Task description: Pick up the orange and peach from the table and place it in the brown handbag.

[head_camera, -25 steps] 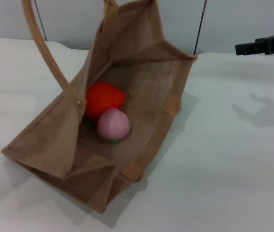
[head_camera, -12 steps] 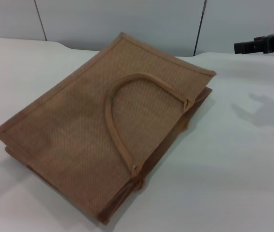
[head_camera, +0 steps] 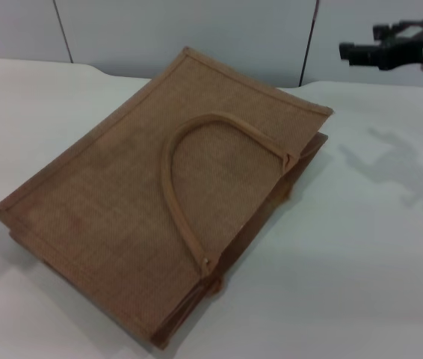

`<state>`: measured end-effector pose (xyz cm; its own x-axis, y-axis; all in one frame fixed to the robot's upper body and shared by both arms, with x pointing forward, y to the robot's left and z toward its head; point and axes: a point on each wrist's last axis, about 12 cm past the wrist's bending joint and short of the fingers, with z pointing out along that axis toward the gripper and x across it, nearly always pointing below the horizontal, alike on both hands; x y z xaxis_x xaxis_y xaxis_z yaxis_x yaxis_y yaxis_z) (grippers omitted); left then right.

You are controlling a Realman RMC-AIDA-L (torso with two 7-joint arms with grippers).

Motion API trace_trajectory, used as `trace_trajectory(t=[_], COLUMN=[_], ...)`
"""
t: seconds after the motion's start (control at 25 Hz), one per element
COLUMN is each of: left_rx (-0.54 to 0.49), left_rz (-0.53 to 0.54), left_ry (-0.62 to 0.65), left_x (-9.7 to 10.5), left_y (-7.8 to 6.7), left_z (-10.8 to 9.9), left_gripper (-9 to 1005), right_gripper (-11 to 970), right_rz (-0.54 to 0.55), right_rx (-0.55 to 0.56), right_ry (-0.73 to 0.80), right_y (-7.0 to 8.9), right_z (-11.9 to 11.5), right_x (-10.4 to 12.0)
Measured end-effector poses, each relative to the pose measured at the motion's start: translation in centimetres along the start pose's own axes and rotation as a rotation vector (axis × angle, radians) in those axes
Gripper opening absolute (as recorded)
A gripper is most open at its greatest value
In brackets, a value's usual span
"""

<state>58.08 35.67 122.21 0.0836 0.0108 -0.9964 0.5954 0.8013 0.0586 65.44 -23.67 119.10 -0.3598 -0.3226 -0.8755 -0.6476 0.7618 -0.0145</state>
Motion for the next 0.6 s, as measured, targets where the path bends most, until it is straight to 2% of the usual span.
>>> trace_trajectory(t=[0.2, 0.24, 0.28, 0.44, 0.6], left_rx=[-0.031, -0.041, -0.053, -0.090, -0.145], left_rz=[0.005, 0.003, 0.002, 0.042, 0.039], left_ry=[-0.029, -0.035, -0.040, -0.049, -0.042], left_x=[2.8, 3.3, 3.8, 5.7, 7.2], left_y=[-0.1, -0.1, 0.0, -0.2, -0.2], left_z=[0.1, 0.2, 0.2, 0.2, 0.4], left_gripper=[878, 878, 878, 878, 878], right_gripper=[730, 730, 730, 730, 729], right_rz=[-0.103, -0.147, -0.147, -0.242, -0.309], right_rx=[0.139, 0.210, 0.210, 0.349, 0.500], right_ry=[-0.140, -0.183, -0.183, -0.240, -0.311], right_y=[0.7, 1.2, 1.2, 2.8, 4.3], right_z=[0.2, 0.6, 0.6, 1.7, 2.3], right_x=[0.3, 0.4, 0.4, 0.7, 1.4])
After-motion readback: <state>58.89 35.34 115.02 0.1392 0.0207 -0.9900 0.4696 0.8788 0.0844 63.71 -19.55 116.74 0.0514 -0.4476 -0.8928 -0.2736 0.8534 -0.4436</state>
